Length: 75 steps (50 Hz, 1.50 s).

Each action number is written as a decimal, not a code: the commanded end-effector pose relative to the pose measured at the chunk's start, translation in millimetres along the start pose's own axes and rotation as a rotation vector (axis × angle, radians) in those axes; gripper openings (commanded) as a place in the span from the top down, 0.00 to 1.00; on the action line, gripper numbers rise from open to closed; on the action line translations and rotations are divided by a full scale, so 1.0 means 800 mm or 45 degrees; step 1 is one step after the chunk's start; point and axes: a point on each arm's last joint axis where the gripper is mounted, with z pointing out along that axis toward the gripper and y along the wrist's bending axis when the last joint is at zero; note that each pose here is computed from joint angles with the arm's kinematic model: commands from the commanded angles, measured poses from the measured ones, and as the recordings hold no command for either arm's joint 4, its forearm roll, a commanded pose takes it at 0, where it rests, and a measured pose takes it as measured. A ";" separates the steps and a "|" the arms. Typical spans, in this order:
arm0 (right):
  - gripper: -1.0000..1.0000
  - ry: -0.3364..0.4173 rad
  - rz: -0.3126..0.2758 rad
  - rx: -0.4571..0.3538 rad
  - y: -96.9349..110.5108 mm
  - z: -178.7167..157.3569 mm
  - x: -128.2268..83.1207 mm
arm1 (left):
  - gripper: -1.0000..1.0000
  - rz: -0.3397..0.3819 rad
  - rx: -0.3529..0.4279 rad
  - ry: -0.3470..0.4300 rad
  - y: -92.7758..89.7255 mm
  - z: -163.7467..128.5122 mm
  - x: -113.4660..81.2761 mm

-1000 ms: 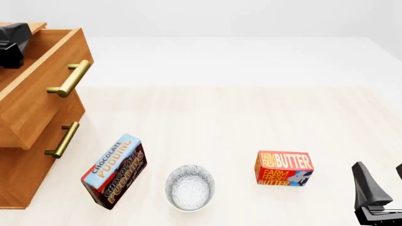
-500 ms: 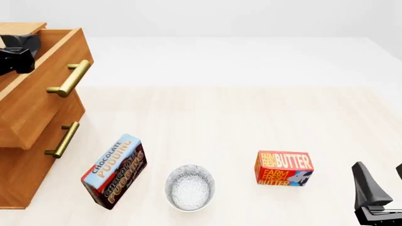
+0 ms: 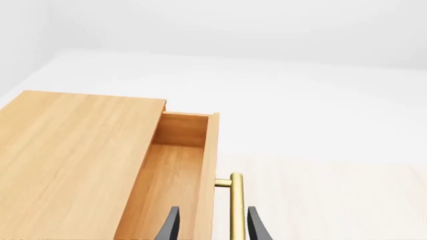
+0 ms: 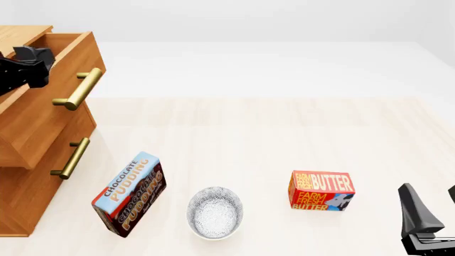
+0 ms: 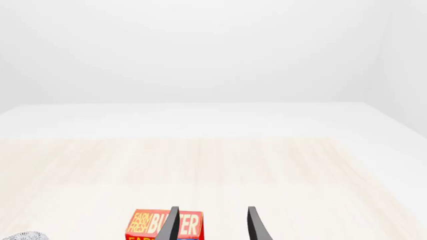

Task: Put the bowl in the top drawer of the cabinet.

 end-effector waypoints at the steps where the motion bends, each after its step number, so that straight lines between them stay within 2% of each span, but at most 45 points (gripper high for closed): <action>1: 0.00 0.000 0.000 0.000 0.000 0.000 0.000 | 0.00 -0.031 -0.011 0.054 0.002 0.014 0.008; 11: 0.00 0.000 0.000 0.000 0.000 0.000 0.000 | 0.00 -0.035 -0.010 0.085 0.002 0.021 0.013; 13: 0.00 0.000 0.000 0.000 0.000 0.000 0.000 | 0.00 -0.052 -0.014 0.121 0.002 0.027 0.018; 19: 0.00 0.000 0.000 0.000 0.000 0.000 0.000 | 0.00 -0.051 -0.012 0.122 0.002 0.026 0.019; 23: 0.00 0.000 0.000 0.000 0.000 0.000 0.000 | 0.00 -0.054 -0.001 0.130 -0.001 0.027 0.021; 25: 0.00 0.000 0.000 0.000 0.000 0.000 0.000 | 0.00 -0.084 0.015 0.162 -0.005 0.032 0.025; 42: 0.00 0.000 0.000 0.000 0.000 0.000 0.000 | 0.00 -0.103 0.025 0.201 -0.009 0.041 0.034; 75: 0.00 0.000 0.000 0.000 0.000 0.000 0.000 | 0.00 -0.141 0.101 0.318 -0.031 0.050 0.060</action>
